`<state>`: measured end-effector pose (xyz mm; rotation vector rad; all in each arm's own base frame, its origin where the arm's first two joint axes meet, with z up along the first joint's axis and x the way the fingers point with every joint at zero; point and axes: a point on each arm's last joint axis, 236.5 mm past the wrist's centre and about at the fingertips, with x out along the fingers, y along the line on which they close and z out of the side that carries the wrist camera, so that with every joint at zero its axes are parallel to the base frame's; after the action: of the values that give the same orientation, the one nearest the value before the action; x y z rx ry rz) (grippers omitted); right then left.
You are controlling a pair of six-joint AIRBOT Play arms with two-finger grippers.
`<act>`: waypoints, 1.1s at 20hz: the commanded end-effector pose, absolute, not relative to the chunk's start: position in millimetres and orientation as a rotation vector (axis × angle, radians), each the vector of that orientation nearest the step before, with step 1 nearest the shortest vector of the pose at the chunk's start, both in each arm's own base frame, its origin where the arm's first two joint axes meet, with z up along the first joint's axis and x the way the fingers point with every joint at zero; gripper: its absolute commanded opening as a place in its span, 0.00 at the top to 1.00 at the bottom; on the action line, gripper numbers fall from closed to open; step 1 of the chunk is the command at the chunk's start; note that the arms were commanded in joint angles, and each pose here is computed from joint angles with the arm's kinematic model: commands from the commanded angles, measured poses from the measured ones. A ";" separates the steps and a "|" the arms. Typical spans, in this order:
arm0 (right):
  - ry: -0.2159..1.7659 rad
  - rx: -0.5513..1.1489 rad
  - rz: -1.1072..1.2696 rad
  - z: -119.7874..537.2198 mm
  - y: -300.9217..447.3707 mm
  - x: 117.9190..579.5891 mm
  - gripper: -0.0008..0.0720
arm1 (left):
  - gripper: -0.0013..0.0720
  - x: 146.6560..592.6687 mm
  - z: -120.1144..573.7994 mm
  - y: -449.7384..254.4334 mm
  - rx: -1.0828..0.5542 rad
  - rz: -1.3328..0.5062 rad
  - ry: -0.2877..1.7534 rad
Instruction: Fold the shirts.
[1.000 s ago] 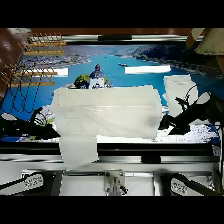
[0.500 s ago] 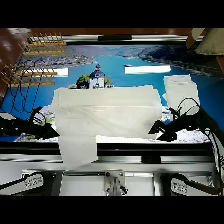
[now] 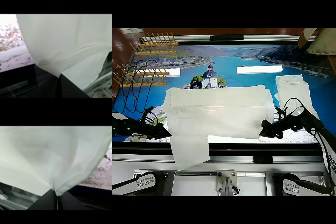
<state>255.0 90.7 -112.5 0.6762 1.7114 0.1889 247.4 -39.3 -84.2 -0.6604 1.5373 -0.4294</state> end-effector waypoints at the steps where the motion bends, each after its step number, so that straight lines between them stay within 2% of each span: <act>1: 1.718 0.640 0.241 -106.7 97.5 252.6 0.91 | 0.94 249.0 -81.3 -38.7 -0.634 -0.456 1.526; 5: 1.559 0.540 0.291 -77.5 88.9 295.8 0.92 | 0.94 267.0 -57.0 -33.4 -0.558 -0.533 1.471; 11: 1.335 0.508 0.275 -26.4 79.1 368.0 0.92 | 0.95 313.0 -22.4 -31.2 -0.572 -0.541 1.318; 15: 1.177 0.475 0.246 1.4 66.5 423.4 0.92 | 0.95 378.4 27.9 -29.5 -0.609 -0.545 1.088; 16: 1.166 0.473 0.245 2.4 64.9 435.2 0.92 | 0.95 396.0 39.4 -28.7 -0.576 -0.549 1.048; 18: 1.150 0.474 0.241 -0.3 63.6 460.6 0.92 | 0.95 426.6 50.3 -32.1 -0.543 -0.563 1.026; 22: 1.125 0.381 0.230 -19.2 69.4 512.4 0.92 | 0.95 484.2 33.3 -33.6 -0.622 -0.542 1.069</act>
<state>476.0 68.5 -10.0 0.4404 1.1609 0.2453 444.4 -32.3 36.5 -0.5626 1.0716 -0.5644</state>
